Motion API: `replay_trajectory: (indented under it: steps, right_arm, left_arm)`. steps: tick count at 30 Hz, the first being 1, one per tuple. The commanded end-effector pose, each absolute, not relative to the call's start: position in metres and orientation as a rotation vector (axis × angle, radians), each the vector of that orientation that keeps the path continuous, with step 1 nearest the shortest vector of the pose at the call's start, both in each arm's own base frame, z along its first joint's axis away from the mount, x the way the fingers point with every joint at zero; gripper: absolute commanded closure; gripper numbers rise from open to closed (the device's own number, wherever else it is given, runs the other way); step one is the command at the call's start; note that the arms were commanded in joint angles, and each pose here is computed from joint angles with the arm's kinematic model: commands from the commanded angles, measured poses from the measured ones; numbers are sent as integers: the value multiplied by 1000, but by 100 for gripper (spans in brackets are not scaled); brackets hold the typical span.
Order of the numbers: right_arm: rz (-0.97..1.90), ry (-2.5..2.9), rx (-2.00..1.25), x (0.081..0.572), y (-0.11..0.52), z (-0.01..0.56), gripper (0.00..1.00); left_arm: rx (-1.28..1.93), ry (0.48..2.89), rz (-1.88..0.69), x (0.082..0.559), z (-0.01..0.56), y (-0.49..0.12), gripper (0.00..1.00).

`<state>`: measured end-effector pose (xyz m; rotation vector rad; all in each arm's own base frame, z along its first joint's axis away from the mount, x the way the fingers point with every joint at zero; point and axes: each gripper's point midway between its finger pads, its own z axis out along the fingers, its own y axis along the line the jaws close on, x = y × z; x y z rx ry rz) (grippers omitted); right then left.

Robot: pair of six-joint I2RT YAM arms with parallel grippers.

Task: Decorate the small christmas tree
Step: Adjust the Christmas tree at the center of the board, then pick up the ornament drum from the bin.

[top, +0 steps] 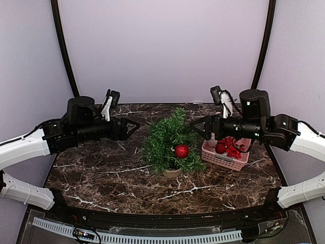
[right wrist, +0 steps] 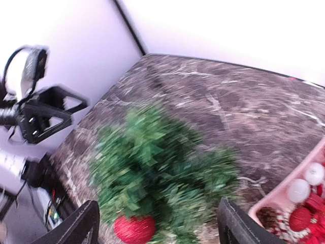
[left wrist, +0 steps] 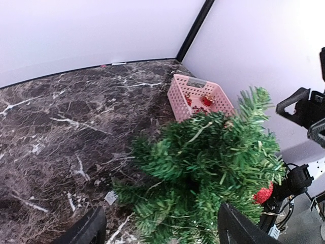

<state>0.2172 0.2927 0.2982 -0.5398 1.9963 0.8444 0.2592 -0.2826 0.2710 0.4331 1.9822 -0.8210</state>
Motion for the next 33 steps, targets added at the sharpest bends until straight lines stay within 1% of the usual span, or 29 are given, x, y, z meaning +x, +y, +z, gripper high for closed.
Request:
replay_trajectory:
  steps: [1,6,12,15,21,25,33]
  right_arm:
    - [622,2050,-280,264,245,306,22]
    - [483,2113,-68,313,195,282,26]
    - [382,2246,147,358,137,209,35]
    - [314,2318,225,368,111,175,39]
    - [117,2414,302,378,71,133,46]
    - [18,2467,312,387,59,111,53]
    - [-93,2519,317,414,47,87,61]
  left_arm:
    - [428,2093,-828,271,267,-258,22]
    - [425,2120,-808,305,265,-227,22]
    - [300,2132,-704,351,258,-163,22]
    - [276,2093,-602,360,258,-142,22]
    - [259,2085,-441,361,248,-119,22]
    - [257,2095,-403,360,243,-114,22]
    - [237,2076,-366,358,247,-108,22]
